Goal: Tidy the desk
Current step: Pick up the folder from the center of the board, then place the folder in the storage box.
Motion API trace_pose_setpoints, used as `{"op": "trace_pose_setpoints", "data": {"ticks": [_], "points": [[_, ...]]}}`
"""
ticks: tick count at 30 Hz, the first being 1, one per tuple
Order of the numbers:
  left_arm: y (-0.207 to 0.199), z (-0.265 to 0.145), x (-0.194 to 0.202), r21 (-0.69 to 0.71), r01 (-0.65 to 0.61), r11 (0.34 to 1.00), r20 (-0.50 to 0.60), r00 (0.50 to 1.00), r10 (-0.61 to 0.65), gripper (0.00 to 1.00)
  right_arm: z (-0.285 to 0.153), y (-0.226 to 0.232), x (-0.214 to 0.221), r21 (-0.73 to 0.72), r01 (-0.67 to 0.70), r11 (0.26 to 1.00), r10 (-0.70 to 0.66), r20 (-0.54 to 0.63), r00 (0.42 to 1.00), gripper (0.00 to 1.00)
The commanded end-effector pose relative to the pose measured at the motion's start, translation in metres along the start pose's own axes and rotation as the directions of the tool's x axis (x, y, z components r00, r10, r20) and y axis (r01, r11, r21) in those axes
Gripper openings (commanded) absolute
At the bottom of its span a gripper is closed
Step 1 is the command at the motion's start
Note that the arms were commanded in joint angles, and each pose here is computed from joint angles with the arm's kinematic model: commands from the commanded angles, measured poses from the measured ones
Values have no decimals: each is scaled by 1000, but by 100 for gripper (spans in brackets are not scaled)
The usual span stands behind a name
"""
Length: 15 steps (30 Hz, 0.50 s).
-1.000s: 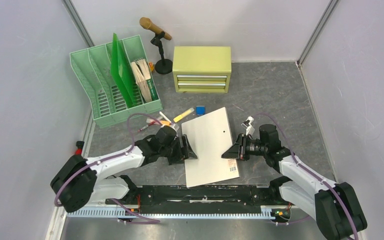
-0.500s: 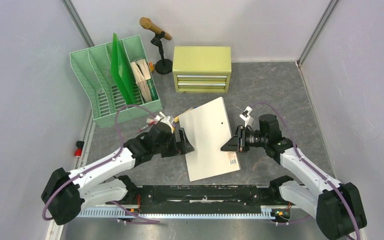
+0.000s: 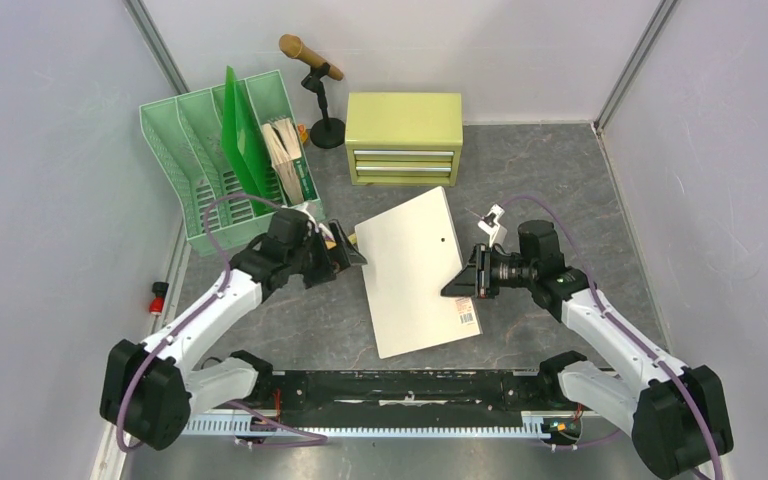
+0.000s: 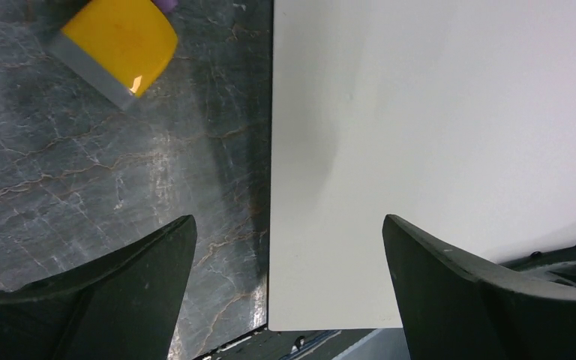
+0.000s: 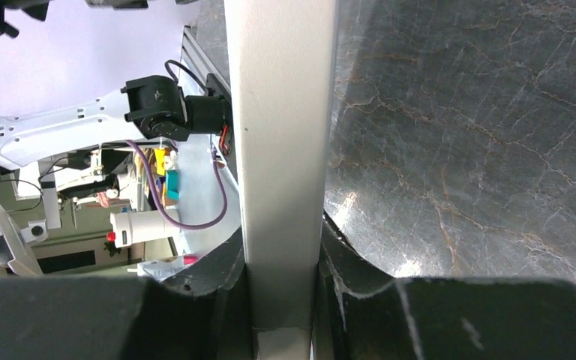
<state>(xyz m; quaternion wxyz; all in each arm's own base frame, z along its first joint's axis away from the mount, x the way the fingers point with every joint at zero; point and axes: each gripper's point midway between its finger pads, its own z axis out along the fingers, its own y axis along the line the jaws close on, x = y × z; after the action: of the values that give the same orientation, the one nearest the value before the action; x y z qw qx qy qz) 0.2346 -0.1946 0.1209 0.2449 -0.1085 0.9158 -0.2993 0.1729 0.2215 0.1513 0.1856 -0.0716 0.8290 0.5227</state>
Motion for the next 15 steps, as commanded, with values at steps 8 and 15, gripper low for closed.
{"op": "trace_pose_setpoints", "data": {"ticks": [8, 15], "points": [[-11, -44, -39, 307, 74, 949, 64, 993, -98, 100, -14, 62, -28, -158, 148, 976, -144, 37, 989, 0], [-36, -77, -63, 447, 1, 895, 184, 978, -93, 100, -22, 87, -42, -198, 197, 960, -188, 63, 980, 0]]}}
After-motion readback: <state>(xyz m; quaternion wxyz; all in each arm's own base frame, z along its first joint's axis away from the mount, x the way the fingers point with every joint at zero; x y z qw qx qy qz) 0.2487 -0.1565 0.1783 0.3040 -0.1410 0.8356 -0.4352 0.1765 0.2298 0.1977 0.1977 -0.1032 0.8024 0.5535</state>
